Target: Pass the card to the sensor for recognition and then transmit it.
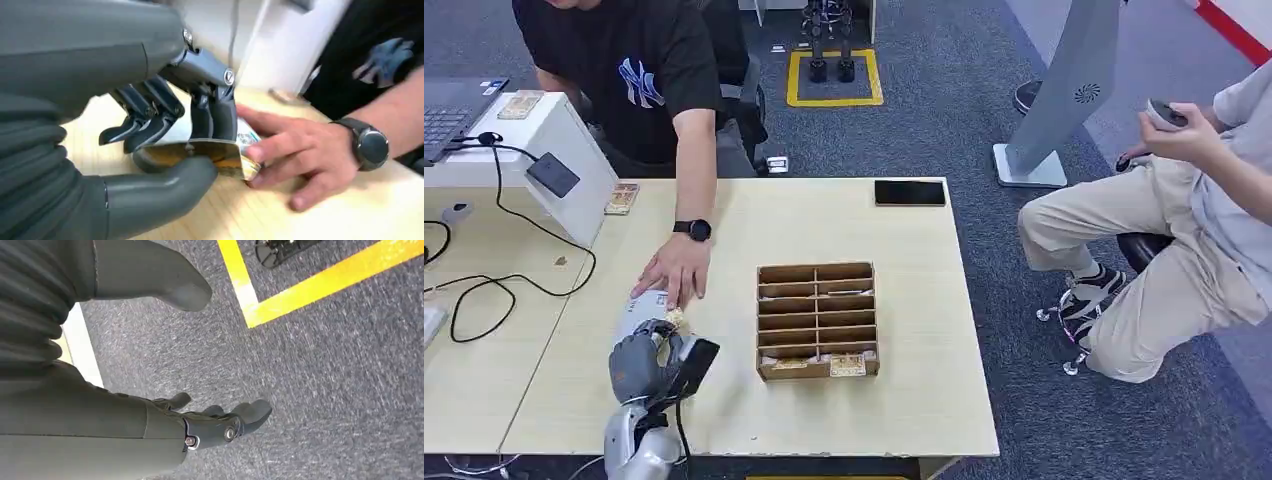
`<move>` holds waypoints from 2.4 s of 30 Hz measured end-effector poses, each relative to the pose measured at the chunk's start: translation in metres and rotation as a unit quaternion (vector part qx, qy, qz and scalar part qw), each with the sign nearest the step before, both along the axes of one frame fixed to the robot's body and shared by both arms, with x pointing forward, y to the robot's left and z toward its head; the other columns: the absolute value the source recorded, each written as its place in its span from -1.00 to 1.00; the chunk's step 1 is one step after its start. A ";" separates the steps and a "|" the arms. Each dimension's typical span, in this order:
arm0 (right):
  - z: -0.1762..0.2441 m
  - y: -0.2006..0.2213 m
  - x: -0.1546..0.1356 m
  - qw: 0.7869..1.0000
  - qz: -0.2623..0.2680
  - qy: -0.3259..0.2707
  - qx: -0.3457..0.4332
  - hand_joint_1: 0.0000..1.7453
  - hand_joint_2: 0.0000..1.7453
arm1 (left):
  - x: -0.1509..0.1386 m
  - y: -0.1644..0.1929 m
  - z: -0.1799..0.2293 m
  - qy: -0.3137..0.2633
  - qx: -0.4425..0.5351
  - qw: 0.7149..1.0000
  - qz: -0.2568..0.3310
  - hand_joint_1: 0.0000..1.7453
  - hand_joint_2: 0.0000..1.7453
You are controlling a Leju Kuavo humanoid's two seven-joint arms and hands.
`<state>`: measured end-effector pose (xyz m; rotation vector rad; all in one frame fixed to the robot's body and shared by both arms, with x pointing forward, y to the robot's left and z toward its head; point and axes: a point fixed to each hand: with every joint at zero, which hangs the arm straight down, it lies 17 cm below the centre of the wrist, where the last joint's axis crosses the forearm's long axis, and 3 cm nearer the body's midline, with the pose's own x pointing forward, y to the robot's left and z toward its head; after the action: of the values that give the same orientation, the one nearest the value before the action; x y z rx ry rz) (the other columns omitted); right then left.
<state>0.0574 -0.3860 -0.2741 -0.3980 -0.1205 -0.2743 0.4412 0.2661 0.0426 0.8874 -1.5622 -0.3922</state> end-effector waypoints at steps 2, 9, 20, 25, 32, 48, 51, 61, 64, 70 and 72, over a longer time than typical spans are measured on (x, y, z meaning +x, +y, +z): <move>0.000 -0.001 0.000 1.000 0.005 0.000 -0.006 -1.00 1.00 | 0.007 0.002 0.015 -0.021 -0.126 0.992 0.020 1.00 1.00; 0.002 -0.001 0.004 1.000 0.025 -0.001 -0.018 -1.00 1.00 | 0.039 -0.014 0.092 -0.108 -0.391 0.914 -0.012 1.00 1.00; 0.003 -0.002 0.011 0.999 0.046 -0.001 -0.029 -1.00 1.00 | 0.088 -0.027 0.178 -0.153 -0.503 0.849 -0.052 1.00 1.00; 0.004 -0.002 0.013 0.998 0.061 0.004 -0.035 -1.00 1.00 | 0.105 -0.024 0.183 -0.147 -0.522 0.839 -0.043 1.00 1.00; 0.004 -0.001 0.020 0.996 0.076 0.004 -0.037 -1.00 1.00 | 0.118 -0.014 0.171 -0.138 -0.510 0.849 -0.016 1.00 1.00; 0.005 0.003 0.029 0.995 0.091 0.001 -0.036 -1.00 1.00 | 0.132 -0.008 0.158 -0.120 -0.489 0.864 0.009 1.00 1.00; 0.005 0.003 0.029 0.995 0.091 0.002 -0.036 -1.00 1.00 | 0.133 -0.007 0.157 -0.120 -0.486 0.865 0.013 1.00 1.00; 0.006 0.001 0.030 0.995 0.087 0.004 -0.039 -1.00 1.00 | 0.133 0.007 0.152 -0.132 -0.444 0.886 0.035 -1.00 -1.00; 0.005 0.001 0.029 0.996 0.085 0.004 -0.039 -1.00 1.00 | 0.132 0.008 0.155 -0.137 -0.433 0.891 0.028 -1.00 -1.00; 0.005 0.000 0.025 0.996 0.082 0.001 -0.039 -1.00 1.00 | 0.117 -0.005 0.175 -0.158 -0.431 0.888 -0.031 -1.00 -1.00; 0.005 -0.001 0.023 0.996 0.083 0.000 -0.040 -1.00 1.00 | 0.108 -0.013 0.180 -0.161 -0.429 0.887 -0.056 -1.00 -1.00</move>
<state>0.0808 -0.3866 -0.2692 -0.4644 -0.1647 -0.1069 0.5492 0.2530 0.2222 0.1630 -1.8453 0.3904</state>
